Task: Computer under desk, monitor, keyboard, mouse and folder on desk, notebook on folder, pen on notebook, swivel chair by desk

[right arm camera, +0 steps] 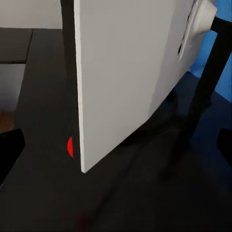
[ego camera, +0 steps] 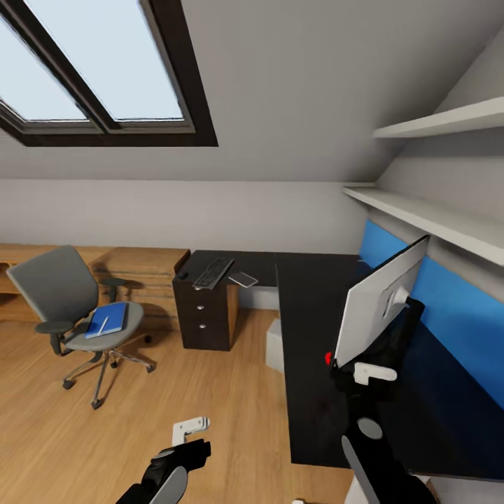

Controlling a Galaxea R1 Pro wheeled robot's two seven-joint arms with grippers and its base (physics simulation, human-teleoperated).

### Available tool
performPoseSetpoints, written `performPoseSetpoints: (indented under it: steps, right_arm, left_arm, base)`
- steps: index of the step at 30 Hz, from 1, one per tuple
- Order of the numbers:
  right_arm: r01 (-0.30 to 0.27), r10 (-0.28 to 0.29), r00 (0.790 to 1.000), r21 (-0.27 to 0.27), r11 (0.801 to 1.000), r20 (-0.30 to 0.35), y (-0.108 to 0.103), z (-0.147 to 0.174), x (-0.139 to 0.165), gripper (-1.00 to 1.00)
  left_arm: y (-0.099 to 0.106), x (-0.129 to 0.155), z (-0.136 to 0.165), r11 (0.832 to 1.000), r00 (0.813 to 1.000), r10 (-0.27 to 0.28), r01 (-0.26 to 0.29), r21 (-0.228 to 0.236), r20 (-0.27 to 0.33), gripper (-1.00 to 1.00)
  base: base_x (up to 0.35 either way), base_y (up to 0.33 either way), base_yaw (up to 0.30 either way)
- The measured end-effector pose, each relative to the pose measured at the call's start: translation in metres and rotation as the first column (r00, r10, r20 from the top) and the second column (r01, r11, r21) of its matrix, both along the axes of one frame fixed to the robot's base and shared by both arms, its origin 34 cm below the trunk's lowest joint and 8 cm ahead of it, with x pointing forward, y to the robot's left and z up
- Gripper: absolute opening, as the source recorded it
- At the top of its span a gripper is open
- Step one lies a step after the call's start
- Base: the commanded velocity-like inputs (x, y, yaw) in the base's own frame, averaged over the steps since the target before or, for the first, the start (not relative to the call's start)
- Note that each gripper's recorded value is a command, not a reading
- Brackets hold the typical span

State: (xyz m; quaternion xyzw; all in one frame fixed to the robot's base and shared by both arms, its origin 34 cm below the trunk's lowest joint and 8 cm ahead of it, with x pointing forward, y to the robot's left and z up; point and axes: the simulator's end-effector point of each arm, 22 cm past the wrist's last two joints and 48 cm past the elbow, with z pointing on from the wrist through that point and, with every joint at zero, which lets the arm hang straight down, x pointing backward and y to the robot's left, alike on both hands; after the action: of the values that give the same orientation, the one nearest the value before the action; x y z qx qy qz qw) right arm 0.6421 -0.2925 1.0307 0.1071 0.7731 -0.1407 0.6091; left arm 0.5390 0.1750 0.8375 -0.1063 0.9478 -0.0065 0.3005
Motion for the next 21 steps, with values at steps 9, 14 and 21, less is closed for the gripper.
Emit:
performPoseSetpoints:
  steps: [9, 14, 21]
  right_arm:
    - [0.059, -0.056, 0.995, -0.039, 0.997, 0.083, 0.017, 0.012, -0.009, 1.0]
    - [0.078, -0.073, 0.992, -0.047, 0.996, 0.101, 0.02, 0.015, -0.013, 1.0]
    - [0.089, -0.083, 0.991, -0.05, 0.995, 0.109, 0.019, 0.016, -0.014, 1.0]
  left_arm:
    - [0.001, 0.0, -0.001, 1.0, 1.0, 0.001, -0.001, 0.002, -0.002, 1.0]
    - [0.001, -0.001, -0.001, 1.0, 1.0, 0.0, 0.0, 0.002, -0.003, 1.0]
    - [0.001, -0.001, -0.001, 1.0, 1.0, 0.0, 0.0, 0.002, -0.003, 1.0]
  base:
    - [0.137, 0.168, 0.0]
    - [0.072, 0.079, 0.0]
    - [0.053, 0.015, 0.0]
